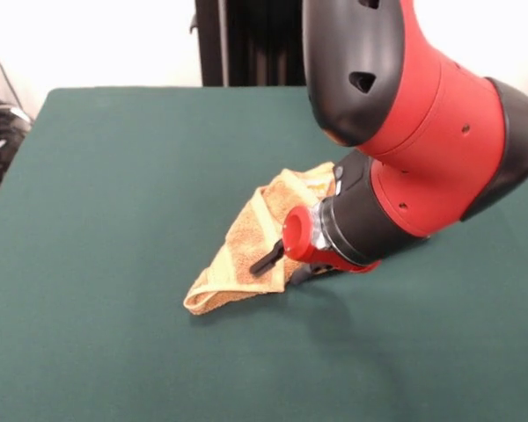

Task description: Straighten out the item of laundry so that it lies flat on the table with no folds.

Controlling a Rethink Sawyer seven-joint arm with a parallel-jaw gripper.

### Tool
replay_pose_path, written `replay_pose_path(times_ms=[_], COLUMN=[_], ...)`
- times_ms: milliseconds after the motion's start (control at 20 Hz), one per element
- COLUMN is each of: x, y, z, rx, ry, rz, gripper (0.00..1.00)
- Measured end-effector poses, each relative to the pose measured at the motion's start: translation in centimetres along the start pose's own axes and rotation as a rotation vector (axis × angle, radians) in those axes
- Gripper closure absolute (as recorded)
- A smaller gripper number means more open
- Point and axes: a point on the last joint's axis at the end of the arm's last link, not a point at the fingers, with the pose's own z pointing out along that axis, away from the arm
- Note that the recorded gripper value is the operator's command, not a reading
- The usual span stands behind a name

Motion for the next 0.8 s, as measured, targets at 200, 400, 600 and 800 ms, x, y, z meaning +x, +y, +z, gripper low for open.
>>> replay_pose_path(times_ms=[200, 400, 600, 800], x=[0.04, 0.05, 0.00, -0.17], y=[0.10, 0.18, 0.25, 0.21], z=[0.15, 0.23, 0.27, 0.38], rx=[0.000, 0.001, 0.002, 0.011], ry=[0.003, 0.004, 0.002, -0.013], rz=[-0.001, -0.003, -0.004, -0.007], gripper=[0.00, 0.00, 0.00, 0.00])
